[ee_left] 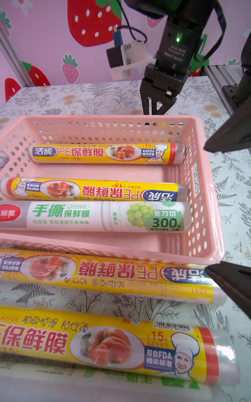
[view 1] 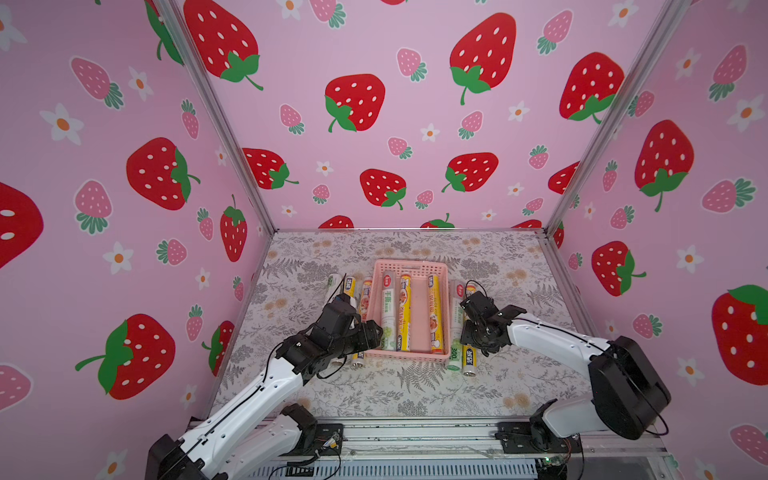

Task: Put the plastic wrap into the basket
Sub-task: Pick up the plastic wrap from the center of the board, then place the plastic wrap in the basket, then pick up the plastic wrap from the center of the board.

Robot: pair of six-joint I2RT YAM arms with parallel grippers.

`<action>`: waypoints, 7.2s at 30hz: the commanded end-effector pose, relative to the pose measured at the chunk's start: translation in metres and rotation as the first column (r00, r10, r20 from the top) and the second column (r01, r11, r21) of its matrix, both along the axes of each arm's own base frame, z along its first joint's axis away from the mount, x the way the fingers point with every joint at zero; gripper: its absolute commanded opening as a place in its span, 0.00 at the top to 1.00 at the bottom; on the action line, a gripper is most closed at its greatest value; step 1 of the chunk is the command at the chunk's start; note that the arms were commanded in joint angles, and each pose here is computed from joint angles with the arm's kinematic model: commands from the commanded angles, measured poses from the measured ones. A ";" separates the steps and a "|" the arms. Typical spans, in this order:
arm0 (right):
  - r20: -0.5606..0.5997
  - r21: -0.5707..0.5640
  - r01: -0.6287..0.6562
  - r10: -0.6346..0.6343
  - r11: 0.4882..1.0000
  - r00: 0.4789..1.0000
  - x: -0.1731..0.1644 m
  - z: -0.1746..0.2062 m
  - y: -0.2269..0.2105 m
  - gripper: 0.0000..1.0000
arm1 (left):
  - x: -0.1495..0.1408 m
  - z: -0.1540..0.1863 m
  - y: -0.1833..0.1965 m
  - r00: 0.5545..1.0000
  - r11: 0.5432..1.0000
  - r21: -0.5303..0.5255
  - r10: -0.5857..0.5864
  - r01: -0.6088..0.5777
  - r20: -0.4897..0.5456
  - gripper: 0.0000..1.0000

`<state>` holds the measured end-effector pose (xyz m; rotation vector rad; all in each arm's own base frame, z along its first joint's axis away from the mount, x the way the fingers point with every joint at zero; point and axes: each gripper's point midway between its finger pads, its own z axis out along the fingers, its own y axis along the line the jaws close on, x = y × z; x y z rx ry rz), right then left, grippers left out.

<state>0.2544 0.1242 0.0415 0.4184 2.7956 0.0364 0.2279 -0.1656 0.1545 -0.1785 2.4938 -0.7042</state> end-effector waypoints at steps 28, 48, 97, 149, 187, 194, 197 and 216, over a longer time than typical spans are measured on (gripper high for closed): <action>0.088 0.000 0.038 -0.038 0.999 0.995 0.004 0.027 -0.031 0.68 | 0.008 0.040 -0.002 0.991 1.000 -0.005 0.008 -0.008 0.137 0.14; 0.298 0.120 -0.180 0.137 0.976 0.945 0.045 0.171 0.066 0.70 | 0.045 0.061 -0.046 0.988 0.991 -0.099 -0.073 0.087 0.135 0.08; 0.095 0.049 -0.208 0.203 0.977 0.975 0.047 0.040 0.166 0.64 | 0.003 0.011 0.024 0.996 0.995 -0.059 0.084 -0.082 0.036 0.04; 0.195 0.086 -0.089 0.070 0.992 0.978 0.048 0.094 0.045 0.29 | 0.015 0.005 0.018 0.999 0.999 0.000 0.043 -0.043 0.012 0.07; 0.019 -0.010 0.049 -0.049 0.999 0.999 0.039 0.007 -0.023 0.28 | 0.017 -0.002 0.008 0.999 0.999 0.005 0.046 -0.046 -0.028 0.08; -0.021 0.027 -0.011 0.011 1.000 1.000 0.046 -0.005 -0.008 0.27 | 0.018 -0.001 0.008 0.999 0.999 0.003 0.046 -0.046 -0.021 0.08; -0.033 0.019 -0.016 0.017 1.000 0.999 0.049 -0.012 -0.007 0.27 | 0.018 0.004 0.011 0.998 0.998 0.007 0.060 -0.060 -0.001 0.08; 0.100 -0.029 0.019 -0.016 0.999 0.995 0.048 0.056 -0.027 0.69 | 0.024 0.075 0.024 0.986 0.997 0.057 0.040 -0.050 0.159 0.07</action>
